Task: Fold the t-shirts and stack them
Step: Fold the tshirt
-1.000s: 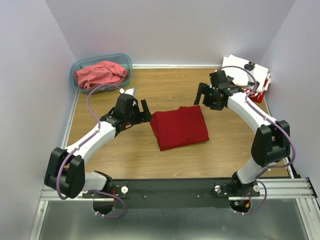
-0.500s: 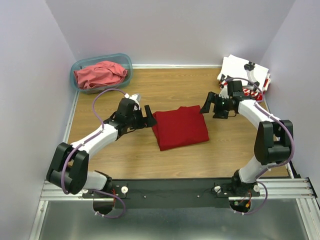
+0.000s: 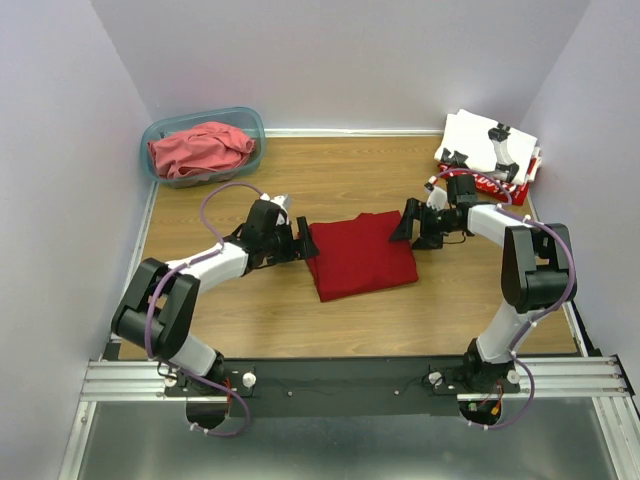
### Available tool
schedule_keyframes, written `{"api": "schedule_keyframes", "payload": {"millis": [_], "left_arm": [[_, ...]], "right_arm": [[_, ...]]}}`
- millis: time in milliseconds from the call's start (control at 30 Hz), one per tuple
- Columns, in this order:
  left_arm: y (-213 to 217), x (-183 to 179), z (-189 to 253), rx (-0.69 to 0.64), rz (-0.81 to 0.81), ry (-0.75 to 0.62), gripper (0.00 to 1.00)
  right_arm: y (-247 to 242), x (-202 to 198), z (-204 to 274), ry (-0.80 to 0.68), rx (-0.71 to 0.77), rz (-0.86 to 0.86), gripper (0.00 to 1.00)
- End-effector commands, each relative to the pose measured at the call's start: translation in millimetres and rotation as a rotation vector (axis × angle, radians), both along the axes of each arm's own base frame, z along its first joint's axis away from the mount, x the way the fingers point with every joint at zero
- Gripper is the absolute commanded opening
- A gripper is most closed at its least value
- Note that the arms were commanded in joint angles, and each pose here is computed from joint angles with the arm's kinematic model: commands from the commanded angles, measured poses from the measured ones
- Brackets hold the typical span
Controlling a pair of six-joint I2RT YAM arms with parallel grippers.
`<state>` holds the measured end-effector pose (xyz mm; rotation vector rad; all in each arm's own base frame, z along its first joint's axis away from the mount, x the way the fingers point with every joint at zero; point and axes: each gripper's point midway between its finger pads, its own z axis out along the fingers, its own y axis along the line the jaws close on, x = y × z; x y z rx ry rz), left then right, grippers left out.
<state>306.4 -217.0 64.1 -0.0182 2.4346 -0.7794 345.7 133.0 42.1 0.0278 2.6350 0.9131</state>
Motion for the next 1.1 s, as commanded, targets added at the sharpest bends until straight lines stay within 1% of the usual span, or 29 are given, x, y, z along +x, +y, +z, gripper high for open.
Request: {"api": "schedule_keyframes", "payload": {"millis": [0,233,367,500,767,900,1000,1033,1067], "left_arm": [[-13.2,4.0,-4.3,-0.024,-0.049,-0.017,0.94],[-21.1,11.4,-20.4,-0.023,-0.075,0.002,0.9],[-27.3,13.7,-23.7,-0.034,-0.088,0.005,0.84],[-33.3,13.3,-25.1,-0.046,-0.101,0.006,0.79],[-52.3,9.1,-27.6,-0.076,-0.136,0.016,0.75],[-60.6,8.4,-27.6,-0.088,-0.15,0.016,0.73],[-65.3,8.0,-25.8,-0.098,-0.161,0.01,0.73],[-65.7,7.4,-27.0,-0.097,-0.162,0.013,0.73],[-66.5,7.7,-26.3,-0.098,-0.164,0.01,0.73]], "right_arm": [[4.3,-3.3,-11.1,-0.004,0.038,0.045,0.97],[17.1,-8.5,-16.2,0.013,0.118,0.093,0.96],[29.6,-14.4,-21.6,0.033,0.131,0.127,0.96],[43.5,-16.9,-28.9,0.047,0.113,0.156,0.96],[68.2,-24.9,-37.3,0.063,0.098,0.204,0.95],[79.1,-28.9,-41.5,0.077,0.104,0.224,0.91],[85.7,-30.0,-43.7,0.081,0.105,0.232,0.8],[86.7,-30.2,-45.2,0.083,0.104,0.233,0.7],[87.2,-29.4,-45.2,0.083,0.102,0.231,0.66]]}}
